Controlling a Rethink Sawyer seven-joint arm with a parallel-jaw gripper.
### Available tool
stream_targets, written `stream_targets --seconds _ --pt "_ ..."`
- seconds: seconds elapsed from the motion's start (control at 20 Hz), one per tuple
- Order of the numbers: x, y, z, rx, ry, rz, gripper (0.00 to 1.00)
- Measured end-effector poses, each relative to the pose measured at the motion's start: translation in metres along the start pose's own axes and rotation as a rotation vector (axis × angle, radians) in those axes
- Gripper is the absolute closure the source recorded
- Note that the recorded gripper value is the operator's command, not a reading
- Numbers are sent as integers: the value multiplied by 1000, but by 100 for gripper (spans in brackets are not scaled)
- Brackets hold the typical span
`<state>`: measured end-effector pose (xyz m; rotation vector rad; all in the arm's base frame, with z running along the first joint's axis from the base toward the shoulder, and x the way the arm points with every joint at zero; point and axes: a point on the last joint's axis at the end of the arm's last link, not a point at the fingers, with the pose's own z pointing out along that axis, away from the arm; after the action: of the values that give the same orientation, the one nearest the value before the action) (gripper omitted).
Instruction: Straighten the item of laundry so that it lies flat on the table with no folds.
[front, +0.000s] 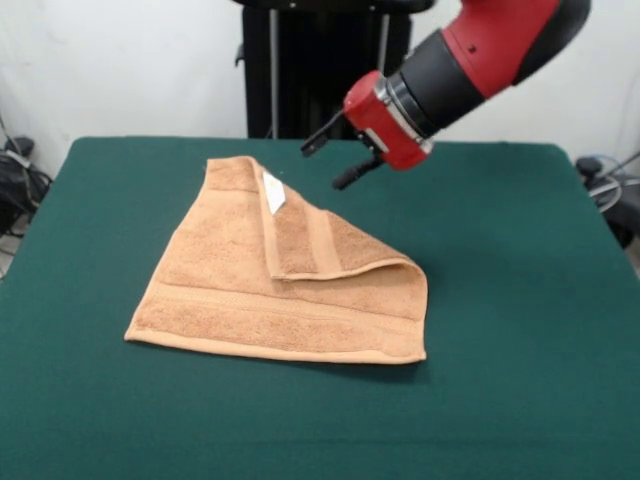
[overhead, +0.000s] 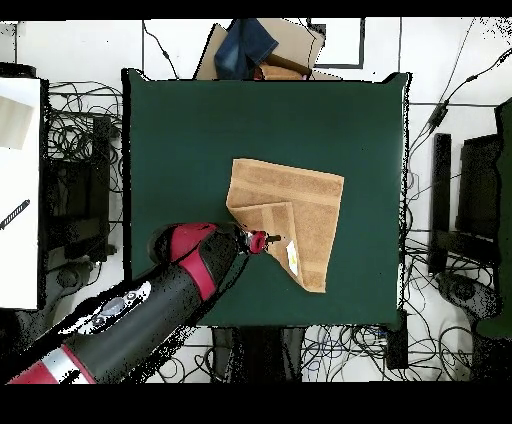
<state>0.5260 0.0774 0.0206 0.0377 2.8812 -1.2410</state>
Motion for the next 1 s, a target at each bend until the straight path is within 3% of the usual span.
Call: stream_targets --seconds 0.45,1.0 --pt "-16 25 8 4 -17 -40 0" --pt "-39 46 8 -5 14 -66 0"
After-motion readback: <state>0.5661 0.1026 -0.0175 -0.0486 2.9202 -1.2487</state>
